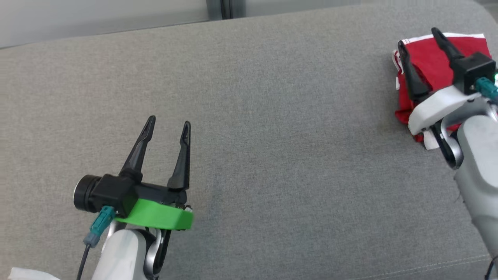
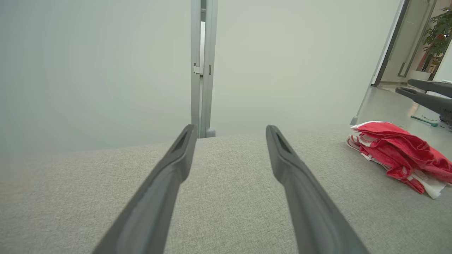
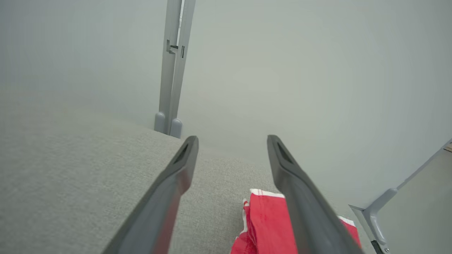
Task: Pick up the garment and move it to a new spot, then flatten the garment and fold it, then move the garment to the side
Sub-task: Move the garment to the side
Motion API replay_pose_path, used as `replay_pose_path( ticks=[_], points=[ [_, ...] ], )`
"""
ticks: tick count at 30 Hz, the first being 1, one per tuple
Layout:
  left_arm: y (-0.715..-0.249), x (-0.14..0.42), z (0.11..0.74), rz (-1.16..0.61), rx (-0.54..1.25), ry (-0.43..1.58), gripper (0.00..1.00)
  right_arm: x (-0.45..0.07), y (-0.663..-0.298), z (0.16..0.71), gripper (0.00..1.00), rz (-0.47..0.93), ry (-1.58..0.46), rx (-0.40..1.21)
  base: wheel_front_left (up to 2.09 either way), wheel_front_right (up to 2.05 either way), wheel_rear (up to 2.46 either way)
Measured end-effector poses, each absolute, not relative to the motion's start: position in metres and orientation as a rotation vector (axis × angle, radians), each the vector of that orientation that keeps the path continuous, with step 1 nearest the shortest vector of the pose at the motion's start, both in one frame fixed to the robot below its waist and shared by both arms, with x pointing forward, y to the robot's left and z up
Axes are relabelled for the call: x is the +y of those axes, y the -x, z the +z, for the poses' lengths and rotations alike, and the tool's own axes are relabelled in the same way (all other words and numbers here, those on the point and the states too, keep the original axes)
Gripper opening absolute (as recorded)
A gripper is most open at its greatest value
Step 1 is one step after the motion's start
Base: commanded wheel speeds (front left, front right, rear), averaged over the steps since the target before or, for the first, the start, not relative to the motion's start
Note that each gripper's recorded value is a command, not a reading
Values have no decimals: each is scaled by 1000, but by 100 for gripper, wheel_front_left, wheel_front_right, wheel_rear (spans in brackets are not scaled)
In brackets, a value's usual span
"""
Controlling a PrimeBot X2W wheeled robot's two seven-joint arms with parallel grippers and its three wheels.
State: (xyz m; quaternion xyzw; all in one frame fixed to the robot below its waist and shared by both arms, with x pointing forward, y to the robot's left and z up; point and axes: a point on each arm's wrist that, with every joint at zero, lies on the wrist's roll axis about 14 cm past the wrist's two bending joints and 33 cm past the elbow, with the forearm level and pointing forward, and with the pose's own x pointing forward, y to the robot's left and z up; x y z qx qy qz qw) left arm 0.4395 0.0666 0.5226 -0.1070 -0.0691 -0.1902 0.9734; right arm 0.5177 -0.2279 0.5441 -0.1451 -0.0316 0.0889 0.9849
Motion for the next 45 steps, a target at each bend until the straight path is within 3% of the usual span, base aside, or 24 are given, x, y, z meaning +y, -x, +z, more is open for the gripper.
replay_pose_path(
  ticks=[6, 12, 23, 45],
  points=[
    [-421, 102, 542, -275, -186, 216, 100, -182, -482, 558, 100, 211, 86, -168, 0, 0, 0],
    [-398, 127, 538, -199, -173, 211, 100, -143, -444, 543, 100, 224, -65, -164, 0, 0, 0],
    [-367, 143, 527, -133, -138, 227, 100, -133, -399, 532, 100, 204, -98, -151, 0, 0, 0],
    [-367, 138, 529, -157, -143, 260, 100, -132, -390, 529, 100, 202, -133, -144, 0, 0, 0]
  ],
)
